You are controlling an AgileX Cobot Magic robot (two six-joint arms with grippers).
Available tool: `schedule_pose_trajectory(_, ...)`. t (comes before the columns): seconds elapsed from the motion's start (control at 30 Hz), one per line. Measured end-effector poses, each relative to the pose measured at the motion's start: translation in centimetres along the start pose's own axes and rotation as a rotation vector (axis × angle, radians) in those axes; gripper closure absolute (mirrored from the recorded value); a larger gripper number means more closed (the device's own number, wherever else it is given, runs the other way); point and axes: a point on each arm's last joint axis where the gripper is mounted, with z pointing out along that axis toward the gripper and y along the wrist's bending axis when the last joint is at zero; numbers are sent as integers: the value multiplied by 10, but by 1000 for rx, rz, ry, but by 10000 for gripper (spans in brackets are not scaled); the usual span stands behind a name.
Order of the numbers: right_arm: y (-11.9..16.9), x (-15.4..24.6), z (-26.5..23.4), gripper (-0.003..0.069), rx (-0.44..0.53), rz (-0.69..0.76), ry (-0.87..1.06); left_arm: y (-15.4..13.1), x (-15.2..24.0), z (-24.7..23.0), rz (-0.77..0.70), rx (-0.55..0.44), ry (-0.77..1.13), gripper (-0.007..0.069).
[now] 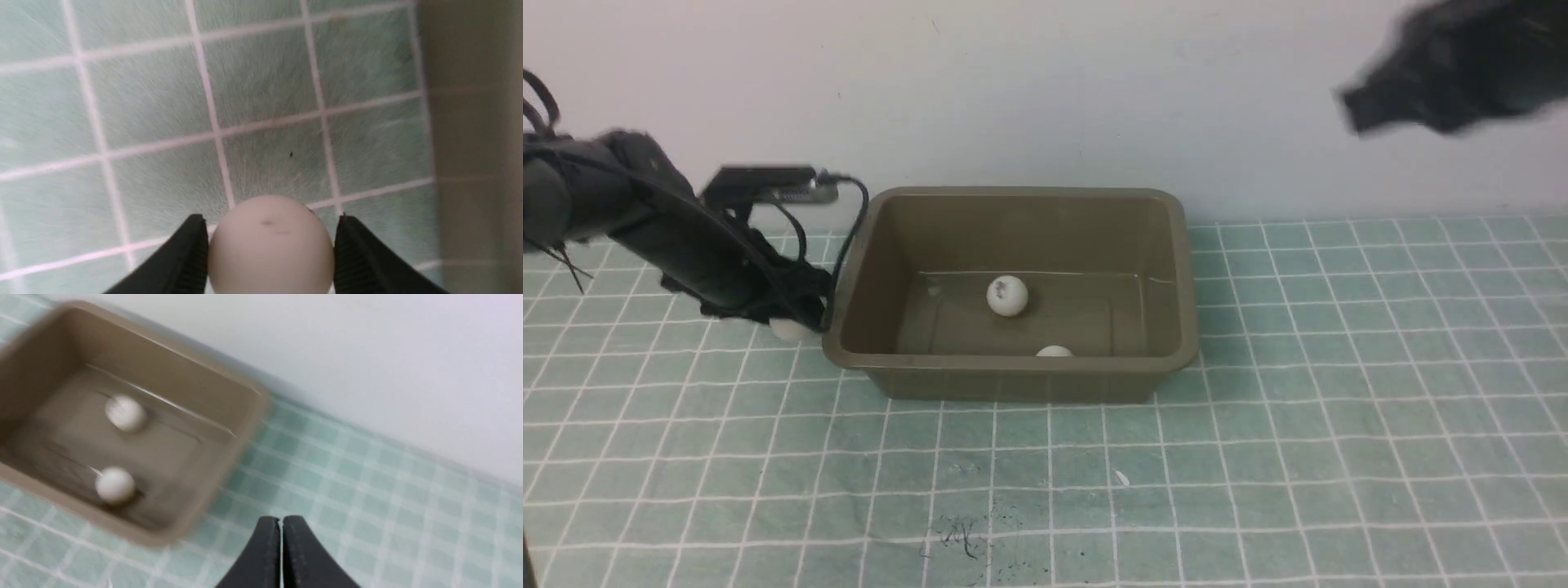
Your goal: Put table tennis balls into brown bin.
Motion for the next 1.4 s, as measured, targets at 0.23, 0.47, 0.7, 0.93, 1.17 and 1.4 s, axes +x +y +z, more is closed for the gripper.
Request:
schedule_pose_trajectory(0.23,-14,111,-47,672,-33,146,-135,-61,-37,-81,164,93,-193,273)
schedule_pose_trajectory(0.47,-25,184,-94,672,-106,207,-591,-122,-30,-37,277,188,-133,191)
schedule_pose_trajectory(0.7,-39,213,-130,672,-38,184,-859,-135,-33,-63,200,186,-116,177)
schedule_pose_trajectory(0.93,-41,213,-131,672,1,142,-877,-132,2,-220,181,45,-343,614)
schedule_pose_trajectory(1.17,-41,213,-131,672,8,135,-879,-121,120,-305,174,46,-642,630)
schedule_pose_trajectory(1.4,-41,213,-131,672,9,134,-879,-106,204,-294,164,44,-821,630)
